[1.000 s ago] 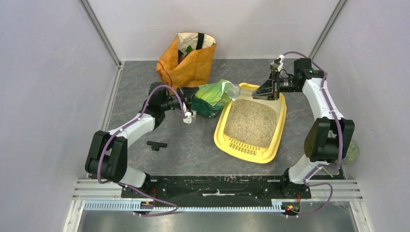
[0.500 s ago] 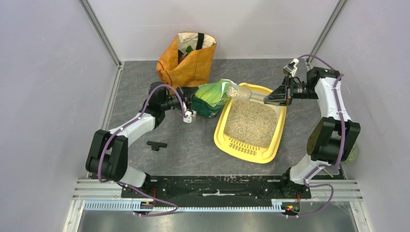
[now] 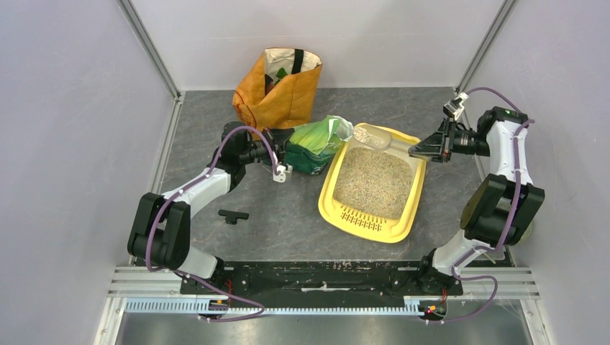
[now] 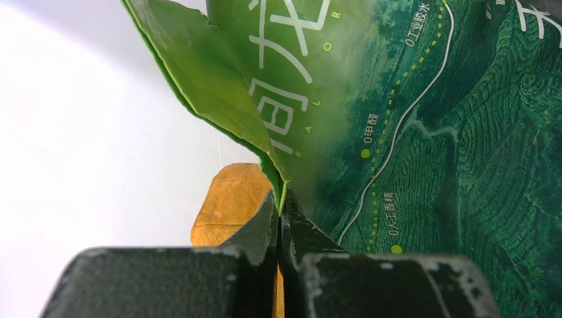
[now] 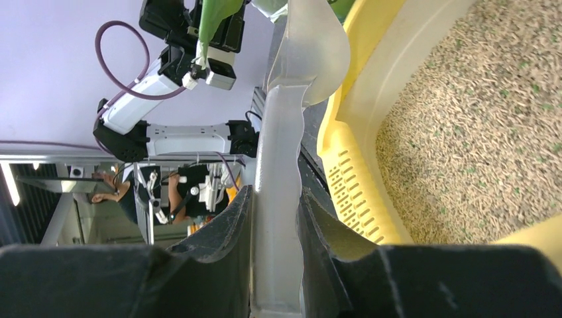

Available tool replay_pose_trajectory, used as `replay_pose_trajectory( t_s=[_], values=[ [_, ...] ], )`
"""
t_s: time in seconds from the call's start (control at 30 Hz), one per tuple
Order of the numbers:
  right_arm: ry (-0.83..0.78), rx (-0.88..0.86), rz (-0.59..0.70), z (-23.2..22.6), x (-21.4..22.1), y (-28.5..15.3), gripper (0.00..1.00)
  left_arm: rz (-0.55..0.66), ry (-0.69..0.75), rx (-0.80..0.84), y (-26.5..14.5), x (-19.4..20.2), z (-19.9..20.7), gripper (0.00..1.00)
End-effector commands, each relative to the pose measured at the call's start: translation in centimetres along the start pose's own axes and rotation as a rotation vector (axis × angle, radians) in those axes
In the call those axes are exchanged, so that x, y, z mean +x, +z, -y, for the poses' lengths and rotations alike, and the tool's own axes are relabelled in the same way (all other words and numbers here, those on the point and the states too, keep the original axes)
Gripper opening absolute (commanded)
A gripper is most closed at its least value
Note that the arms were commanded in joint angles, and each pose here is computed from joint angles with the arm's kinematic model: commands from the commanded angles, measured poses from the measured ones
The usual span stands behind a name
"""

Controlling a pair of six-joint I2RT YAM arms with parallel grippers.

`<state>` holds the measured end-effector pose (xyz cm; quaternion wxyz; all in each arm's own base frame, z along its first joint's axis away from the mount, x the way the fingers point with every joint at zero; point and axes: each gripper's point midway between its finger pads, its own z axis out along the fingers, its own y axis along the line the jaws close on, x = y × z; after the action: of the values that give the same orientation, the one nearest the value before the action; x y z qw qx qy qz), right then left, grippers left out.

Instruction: Fill the litter box with clean litter

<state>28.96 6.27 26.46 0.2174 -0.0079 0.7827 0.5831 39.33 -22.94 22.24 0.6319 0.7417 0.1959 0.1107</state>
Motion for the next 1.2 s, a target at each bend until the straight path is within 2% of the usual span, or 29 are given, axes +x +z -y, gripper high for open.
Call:
replay_pose_trajectory(
  t_s=[0.0, 0.17, 0.3, 0.4, 0.6, 0.8, 0.9, 1.03, 1.17],
  values=[
    [0.137, 0.009, 0.004, -2.7, 2.8, -1.4, 0.00, 0.003, 0.170, -0.105, -0.4, 0.0, -5.6, 0.02],
    [0.139, 0.047, 0.002, -2.3, 3.5, -1.8, 0.00, 0.012, 0.170, -0.107, -0.2, 0.0, -5.7, 0.02],
    [0.103, 0.183, -0.026, -0.8, 3.5, -2.4, 0.00, 0.019, 0.166, -0.111, -0.2, -0.1, -5.9, 0.02],
    [0.015, 0.386, -0.030, 1.1, 3.0, -2.6, 0.00, 0.018, 0.163, -0.111, -0.2, -0.1, -5.7, 0.02],
    [-0.231, 0.680, -0.104, 1.2, 1.7, -2.7, 0.00, -0.002, 0.144, -0.123, -0.4, 0.1, -5.5, 0.02],
    [-0.551, 0.845, -0.171, -0.7, 0.9, -2.8, 0.00, -0.027, 0.120, -0.131, -0.9, 0.1, -5.1, 0.02],
    [-0.695, 0.889, -0.242, -0.9, 1.1, -2.3, 0.00, -0.036, 0.112, -0.134, -1.1, 0.1, -4.9, 0.02],
    [-0.746, 0.909, -0.317, -0.5, 1.4, -1.9, 0.00, -0.050, 0.102, -0.138, -1.3, 0.3, -5.0, 0.02],
    [-0.821, 0.862, -0.304, -1.9, 0.9, -1.3, 0.00, -0.078, 0.070, -0.142, -1.5, 0.7, -5.1, 0.02]
  ],
)
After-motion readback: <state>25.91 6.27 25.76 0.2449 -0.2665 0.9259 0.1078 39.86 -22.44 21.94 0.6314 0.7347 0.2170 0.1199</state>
